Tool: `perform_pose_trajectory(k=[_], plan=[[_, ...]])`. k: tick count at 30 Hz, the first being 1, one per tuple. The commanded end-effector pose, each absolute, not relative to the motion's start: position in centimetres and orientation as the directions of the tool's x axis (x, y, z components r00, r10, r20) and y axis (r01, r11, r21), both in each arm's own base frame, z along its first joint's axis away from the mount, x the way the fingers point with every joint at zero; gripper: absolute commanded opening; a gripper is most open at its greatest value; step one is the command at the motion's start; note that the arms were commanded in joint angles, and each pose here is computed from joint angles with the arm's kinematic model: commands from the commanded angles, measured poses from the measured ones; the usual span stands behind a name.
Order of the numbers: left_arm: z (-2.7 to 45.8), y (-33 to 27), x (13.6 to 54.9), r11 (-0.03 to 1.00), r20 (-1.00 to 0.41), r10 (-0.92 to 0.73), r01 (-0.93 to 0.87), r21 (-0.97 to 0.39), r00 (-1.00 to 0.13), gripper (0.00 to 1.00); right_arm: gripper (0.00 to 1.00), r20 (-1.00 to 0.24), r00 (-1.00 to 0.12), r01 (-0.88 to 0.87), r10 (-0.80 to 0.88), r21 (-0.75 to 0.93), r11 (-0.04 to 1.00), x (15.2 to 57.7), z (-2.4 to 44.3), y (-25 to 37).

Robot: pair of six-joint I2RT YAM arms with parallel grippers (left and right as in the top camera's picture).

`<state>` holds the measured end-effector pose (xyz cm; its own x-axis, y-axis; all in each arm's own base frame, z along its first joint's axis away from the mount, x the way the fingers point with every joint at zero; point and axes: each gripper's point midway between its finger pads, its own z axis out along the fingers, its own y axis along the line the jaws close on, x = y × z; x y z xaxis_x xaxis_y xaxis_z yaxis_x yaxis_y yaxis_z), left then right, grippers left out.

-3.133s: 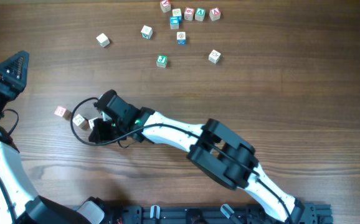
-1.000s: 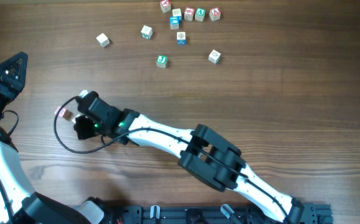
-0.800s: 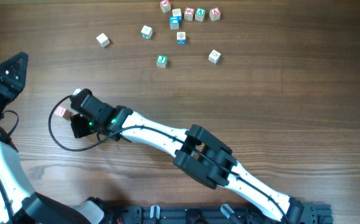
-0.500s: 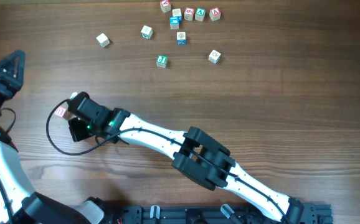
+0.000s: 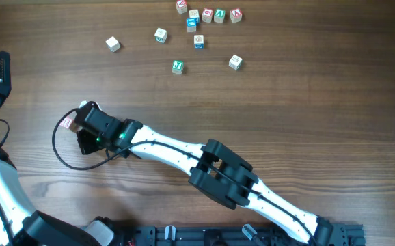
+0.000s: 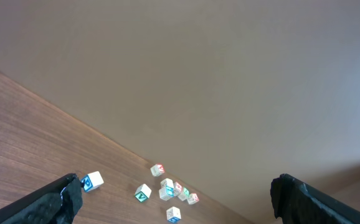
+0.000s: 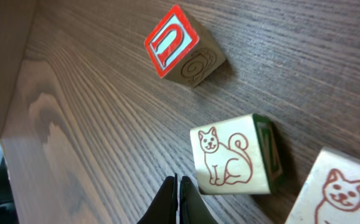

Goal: Form a horizontal line

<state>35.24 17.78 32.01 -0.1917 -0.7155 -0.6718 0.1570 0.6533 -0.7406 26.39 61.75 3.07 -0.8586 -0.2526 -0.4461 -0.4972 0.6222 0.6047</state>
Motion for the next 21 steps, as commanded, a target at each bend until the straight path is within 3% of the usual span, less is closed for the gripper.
perform_pose_trajectory(k=[1,12,15,21], plan=[[32.1,18.0,35.3,0.647,-0.665,-0.722,0.154,-0.747,-0.191,1.0,0.05,-0.48,-0.85,-0.496,-0.218,0.586,0.641,27.3,2.8,62.2],[32.1,17.9,35.3,0.645,-0.665,-0.72,0.162,-0.746,-0.199,1.0,0.05,-0.496,-0.85,-0.479,-0.175,0.594,0.646,28.4,2.6,62.4],[32.1,17.9,35.3,0.645,-0.665,-0.72,0.162,-0.746,-0.199,1.0,0.05,-0.514,-0.827,-0.536,-0.228,0.599,0.595,27.4,3.2,63.1],[32.1,17.9,35.3,0.645,-0.665,-0.72,0.162,-0.746,-0.199,1.0,0.05,-0.474,-0.838,-0.53,-0.268,0.596,0.603,25.8,3.2,63.1]])
